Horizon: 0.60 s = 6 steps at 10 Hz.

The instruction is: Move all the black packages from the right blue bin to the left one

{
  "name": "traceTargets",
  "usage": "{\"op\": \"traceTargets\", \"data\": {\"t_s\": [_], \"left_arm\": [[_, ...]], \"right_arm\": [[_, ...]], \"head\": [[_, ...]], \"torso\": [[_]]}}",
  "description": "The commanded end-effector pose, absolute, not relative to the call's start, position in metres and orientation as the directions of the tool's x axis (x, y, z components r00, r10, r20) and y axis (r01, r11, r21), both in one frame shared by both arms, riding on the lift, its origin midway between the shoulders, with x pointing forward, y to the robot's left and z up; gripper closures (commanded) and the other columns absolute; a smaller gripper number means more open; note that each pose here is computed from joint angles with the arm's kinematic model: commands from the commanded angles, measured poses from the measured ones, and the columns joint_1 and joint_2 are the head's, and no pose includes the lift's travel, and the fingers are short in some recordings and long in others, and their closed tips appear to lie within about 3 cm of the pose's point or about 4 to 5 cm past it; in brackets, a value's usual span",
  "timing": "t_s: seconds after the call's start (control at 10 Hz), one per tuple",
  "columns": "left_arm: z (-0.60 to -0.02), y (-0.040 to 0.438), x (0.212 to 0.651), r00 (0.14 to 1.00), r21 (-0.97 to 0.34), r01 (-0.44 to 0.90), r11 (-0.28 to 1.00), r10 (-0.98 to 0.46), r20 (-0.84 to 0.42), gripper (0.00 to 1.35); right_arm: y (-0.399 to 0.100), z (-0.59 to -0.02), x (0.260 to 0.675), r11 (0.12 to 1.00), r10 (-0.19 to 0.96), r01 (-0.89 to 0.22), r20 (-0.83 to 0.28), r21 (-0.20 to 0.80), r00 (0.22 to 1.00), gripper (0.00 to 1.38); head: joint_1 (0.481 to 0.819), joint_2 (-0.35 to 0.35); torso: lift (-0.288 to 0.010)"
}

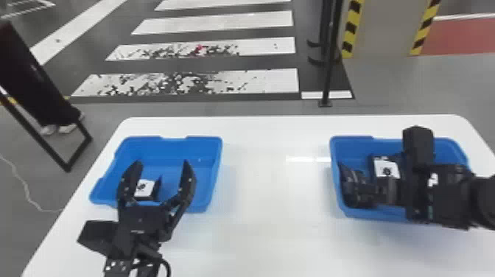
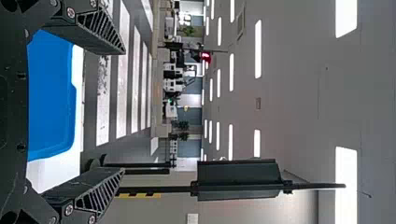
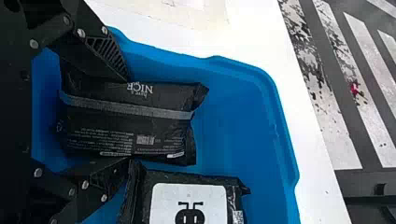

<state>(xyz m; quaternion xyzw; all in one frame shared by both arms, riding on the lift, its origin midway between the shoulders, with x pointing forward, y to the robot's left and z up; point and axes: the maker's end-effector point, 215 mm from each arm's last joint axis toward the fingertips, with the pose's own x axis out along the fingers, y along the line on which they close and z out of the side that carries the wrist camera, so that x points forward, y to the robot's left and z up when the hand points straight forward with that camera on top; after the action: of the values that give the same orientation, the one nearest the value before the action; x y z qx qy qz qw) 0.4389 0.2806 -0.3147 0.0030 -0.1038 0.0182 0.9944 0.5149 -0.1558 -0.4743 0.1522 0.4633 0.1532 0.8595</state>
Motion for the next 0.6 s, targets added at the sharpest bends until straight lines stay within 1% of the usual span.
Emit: {"op": "traceTargets", "data": {"t_s": [0.0,0.1,0.2,0.4,0.5], "left_arm": [[-0.315,0.281,0.439,0.978,0.0,-0.038,0.999,0.037,0.206,0.15],[-0.316,0.282,0.438,0.978,-0.004,-0.039,0.999,0.039,0.206,0.15],[-0.316,0.282,0.438,0.977,-0.007,-0.04,0.999,0.041,0.209,0.15],[-0.316,0.283,0.437,0.976,-0.012,-0.042,0.999,0.044,0.214,0.15],[-0.313,0.282,0.438,0.974,-0.015,-0.041,0.999,0.043,0.221,0.15]], "right_arm": [[-0.156,-0.476,0.514,0.906,0.406,-0.12,-0.753,0.406,0.518,0.65],[-0.154,-0.478,0.511,0.903,0.413,-0.12,-0.753,0.413,0.513,0.89],[-0.147,-0.477,0.507,0.888,0.439,-0.121,-0.74,0.443,0.51,1.06],[-0.146,-0.47,0.492,0.871,0.463,-0.123,-0.71,0.476,0.531,1.1],[-0.153,-0.461,0.484,0.868,0.458,-0.122,-0.683,0.481,0.568,1.13]], "head": [[0.695,0.145],[0.695,0.145],[0.695,0.146],[0.695,0.158],[0.695,0.163]], "torso": [[-0.14],[-0.14],[-0.14],[-0.14],[-0.14]]}}
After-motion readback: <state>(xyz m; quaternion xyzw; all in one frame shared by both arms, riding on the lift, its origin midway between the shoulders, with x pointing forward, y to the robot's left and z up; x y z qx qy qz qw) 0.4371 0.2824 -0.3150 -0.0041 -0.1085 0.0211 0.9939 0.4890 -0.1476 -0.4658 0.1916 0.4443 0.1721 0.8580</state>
